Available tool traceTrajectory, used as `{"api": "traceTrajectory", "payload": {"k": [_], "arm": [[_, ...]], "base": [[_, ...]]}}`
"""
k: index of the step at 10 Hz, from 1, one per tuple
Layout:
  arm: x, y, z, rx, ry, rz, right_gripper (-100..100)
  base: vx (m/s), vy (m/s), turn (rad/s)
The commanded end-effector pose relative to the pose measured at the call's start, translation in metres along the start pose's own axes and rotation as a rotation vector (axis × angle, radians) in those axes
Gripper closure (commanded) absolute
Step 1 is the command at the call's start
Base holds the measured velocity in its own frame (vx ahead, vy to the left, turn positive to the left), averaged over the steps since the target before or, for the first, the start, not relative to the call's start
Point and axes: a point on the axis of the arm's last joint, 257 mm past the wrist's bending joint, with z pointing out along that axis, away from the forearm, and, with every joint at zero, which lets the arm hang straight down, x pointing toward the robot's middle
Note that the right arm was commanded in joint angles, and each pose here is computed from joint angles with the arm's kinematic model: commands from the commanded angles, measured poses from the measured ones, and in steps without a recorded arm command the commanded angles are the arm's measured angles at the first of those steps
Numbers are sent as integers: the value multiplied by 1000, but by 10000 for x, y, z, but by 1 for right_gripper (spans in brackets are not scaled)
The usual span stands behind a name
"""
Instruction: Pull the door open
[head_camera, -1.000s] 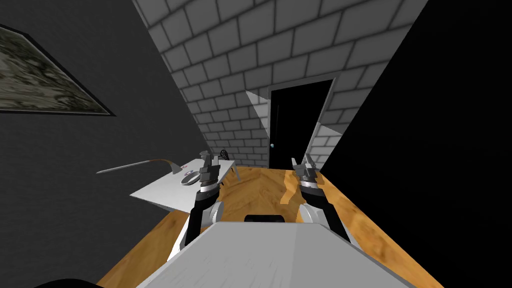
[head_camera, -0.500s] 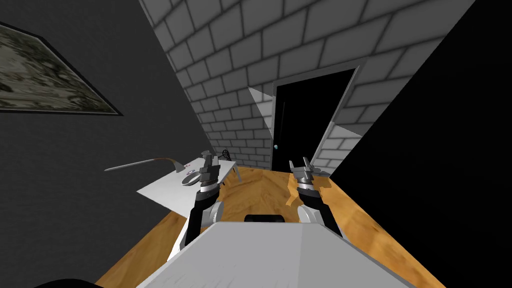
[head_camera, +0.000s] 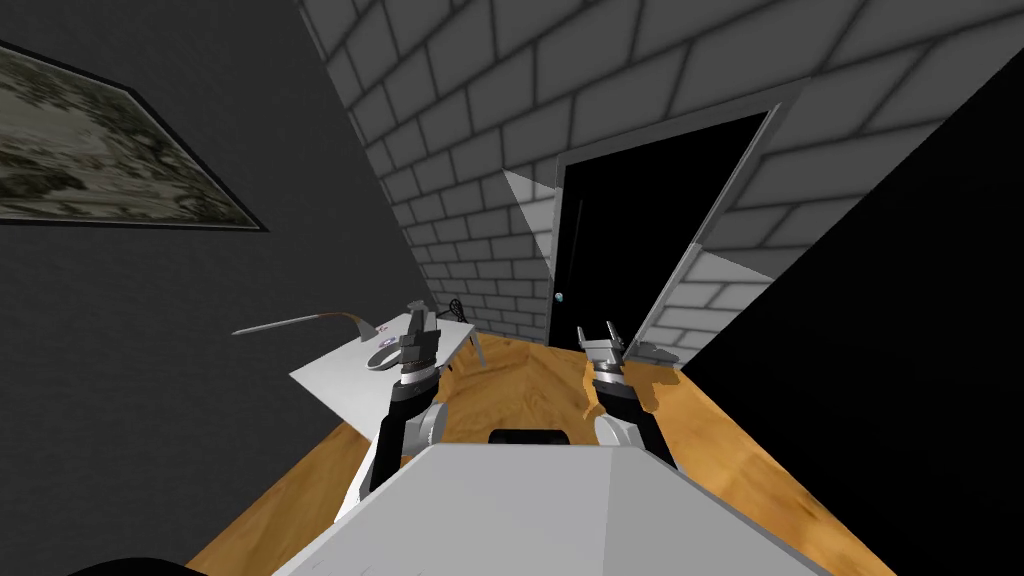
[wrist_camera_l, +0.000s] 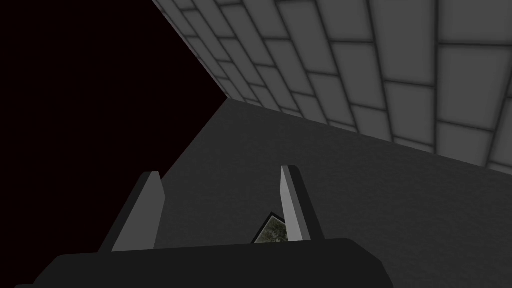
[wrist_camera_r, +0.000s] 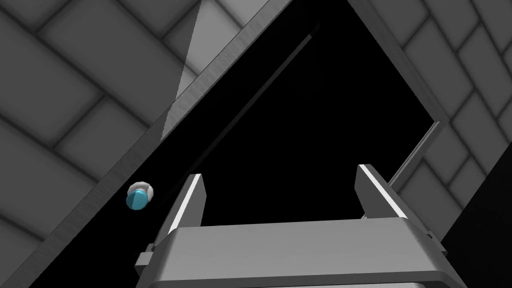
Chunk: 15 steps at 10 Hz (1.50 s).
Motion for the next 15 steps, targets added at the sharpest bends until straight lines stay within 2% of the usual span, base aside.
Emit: {"api": "traceTrajectory", "payload": {"k": [1, 8, 15], "arm": [[-93, -66, -50, 6, -16, 49, -100], [-503, -317, -271, 22, -104, 239, -100], [-986, -522, -561, 15, -218, 409, -100]], "base": [[95, -22, 108], [93, -31, 112], [94, -40, 115]]}}
